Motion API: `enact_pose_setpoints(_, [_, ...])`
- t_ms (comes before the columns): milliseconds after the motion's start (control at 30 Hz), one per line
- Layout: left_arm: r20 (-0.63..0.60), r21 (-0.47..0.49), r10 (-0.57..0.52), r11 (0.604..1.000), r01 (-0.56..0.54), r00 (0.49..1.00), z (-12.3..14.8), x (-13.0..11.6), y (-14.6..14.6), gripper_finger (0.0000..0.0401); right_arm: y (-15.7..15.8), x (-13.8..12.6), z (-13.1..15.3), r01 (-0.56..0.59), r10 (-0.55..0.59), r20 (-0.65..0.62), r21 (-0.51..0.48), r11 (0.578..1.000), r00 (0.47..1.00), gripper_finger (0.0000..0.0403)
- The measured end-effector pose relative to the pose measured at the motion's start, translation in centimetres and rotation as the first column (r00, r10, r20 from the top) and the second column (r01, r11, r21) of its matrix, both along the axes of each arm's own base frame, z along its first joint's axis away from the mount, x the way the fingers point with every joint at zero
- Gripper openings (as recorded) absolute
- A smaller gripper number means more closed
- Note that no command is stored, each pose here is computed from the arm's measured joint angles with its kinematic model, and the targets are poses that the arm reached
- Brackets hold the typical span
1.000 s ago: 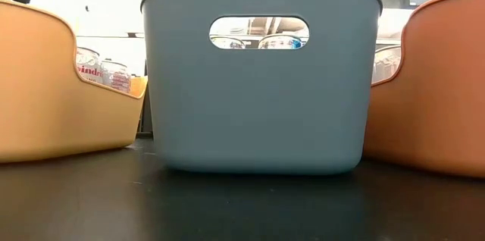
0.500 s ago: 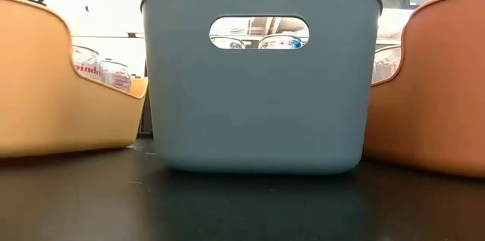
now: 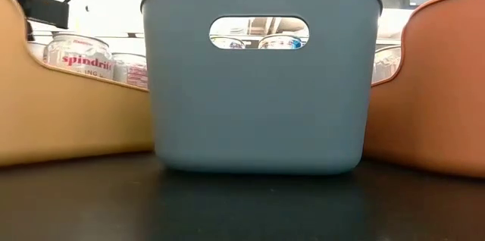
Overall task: Sort soda cans
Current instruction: Adjust the yellow bin
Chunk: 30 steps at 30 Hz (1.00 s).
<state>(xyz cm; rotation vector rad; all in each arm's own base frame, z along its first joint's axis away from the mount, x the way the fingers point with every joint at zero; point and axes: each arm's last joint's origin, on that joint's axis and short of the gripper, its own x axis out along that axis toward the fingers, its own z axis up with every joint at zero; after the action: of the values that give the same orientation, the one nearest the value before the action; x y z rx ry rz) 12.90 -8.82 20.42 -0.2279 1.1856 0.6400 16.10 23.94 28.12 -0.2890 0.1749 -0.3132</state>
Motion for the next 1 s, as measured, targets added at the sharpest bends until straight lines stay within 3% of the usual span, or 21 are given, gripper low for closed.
enact_pose_setpoints(233, [0.042, -0.070, 0.087, 0.994, -0.084, 0.995, 0.4, 0.7, -0.1, 0.0000, 0.0, 0.0, 0.0, -0.002, 0.002, -0.002, 0.001, 1.000, 1.000, 0.0002])
enact_pose_setpoints(433, [0.135, -0.117, 0.101, 0.989, -0.086, 0.986, 2.3, 1.4, -0.7, 0.0000, 0.0, 0.0, 0.0, -0.005, 0.005, -0.004, 0.001, 1.000, 1.000, 0.0002])
enact_pose_setpoints(767, [0.112, -0.258, 0.214, 0.949, -0.179, 0.970, 2.4, 0.6, -2.2, 0.0000, 0.0, 0.0, 0.0, -0.007, 0.007, -0.004, 0.002, 1.000, 1.000, 0.0002])
enact_pose_setpoints(1000, [0.181, -0.351, 0.214, 0.926, -0.140, 0.960, 2.1, 1.0, -3.9, 0.0000, -0.9, -0.1, -1.1, 0.010, -0.005, -0.041, 0.124, 0.992, 0.999, 0.0001])
